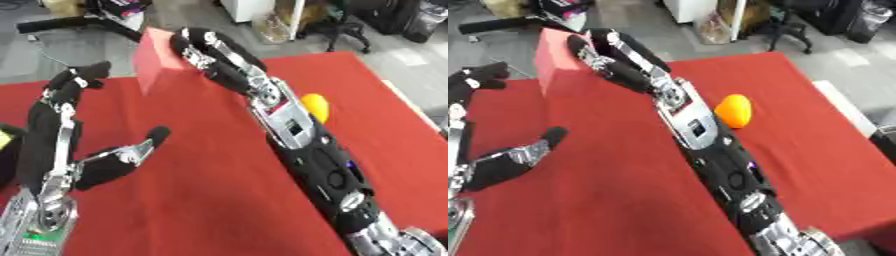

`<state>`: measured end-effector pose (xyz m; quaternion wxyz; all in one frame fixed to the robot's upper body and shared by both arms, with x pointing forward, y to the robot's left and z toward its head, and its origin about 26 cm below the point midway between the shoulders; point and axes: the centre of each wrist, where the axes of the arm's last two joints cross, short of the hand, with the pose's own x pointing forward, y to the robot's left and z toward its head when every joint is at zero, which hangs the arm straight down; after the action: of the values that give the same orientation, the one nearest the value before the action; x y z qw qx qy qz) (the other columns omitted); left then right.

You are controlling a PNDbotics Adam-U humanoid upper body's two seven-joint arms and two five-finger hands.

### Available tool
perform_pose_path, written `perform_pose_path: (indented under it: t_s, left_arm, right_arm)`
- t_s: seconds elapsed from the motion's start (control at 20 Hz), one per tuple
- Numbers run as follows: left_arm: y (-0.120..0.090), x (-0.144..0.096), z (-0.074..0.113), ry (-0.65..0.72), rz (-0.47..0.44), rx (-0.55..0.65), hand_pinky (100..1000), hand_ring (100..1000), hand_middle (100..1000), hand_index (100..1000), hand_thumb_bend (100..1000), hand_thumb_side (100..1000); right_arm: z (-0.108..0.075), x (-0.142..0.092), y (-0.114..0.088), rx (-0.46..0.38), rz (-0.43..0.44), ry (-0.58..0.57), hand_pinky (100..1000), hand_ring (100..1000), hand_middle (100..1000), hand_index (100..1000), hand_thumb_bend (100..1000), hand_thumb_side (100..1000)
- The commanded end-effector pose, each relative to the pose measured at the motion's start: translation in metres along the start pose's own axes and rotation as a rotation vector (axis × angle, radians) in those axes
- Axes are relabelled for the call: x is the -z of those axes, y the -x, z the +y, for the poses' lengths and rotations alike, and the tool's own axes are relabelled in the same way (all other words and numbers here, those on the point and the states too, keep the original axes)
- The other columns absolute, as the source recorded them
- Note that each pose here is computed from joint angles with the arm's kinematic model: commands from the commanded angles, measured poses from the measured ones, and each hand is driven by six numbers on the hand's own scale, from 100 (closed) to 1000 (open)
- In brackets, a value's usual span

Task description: Pick up the objects with one hand, pass them to the other hand, and then place them into the box on the other side of the table.

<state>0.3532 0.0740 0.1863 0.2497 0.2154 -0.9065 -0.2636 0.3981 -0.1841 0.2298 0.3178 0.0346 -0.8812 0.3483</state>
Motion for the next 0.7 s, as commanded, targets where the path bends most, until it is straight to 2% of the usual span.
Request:
perform_pose_path:
  t_s: [0.05,0.7]
  left_arm:
    - [-0.009,0.012,0.0,-0.029,-0.02,-0.053,763,646,664,838,660,534]
    - [-0.014,0.025,-0.013,-0.031,0.039,-0.102,748,625,637,820,563,575]
  right_arm:
    - [-0.001,0.007,-0.013,0.003,-0.053,-0.015,563,416,428,549,100,833]
    - [0.013,0.009,-0.024,0.052,-0.104,-0.076,562,415,425,546,100,831]
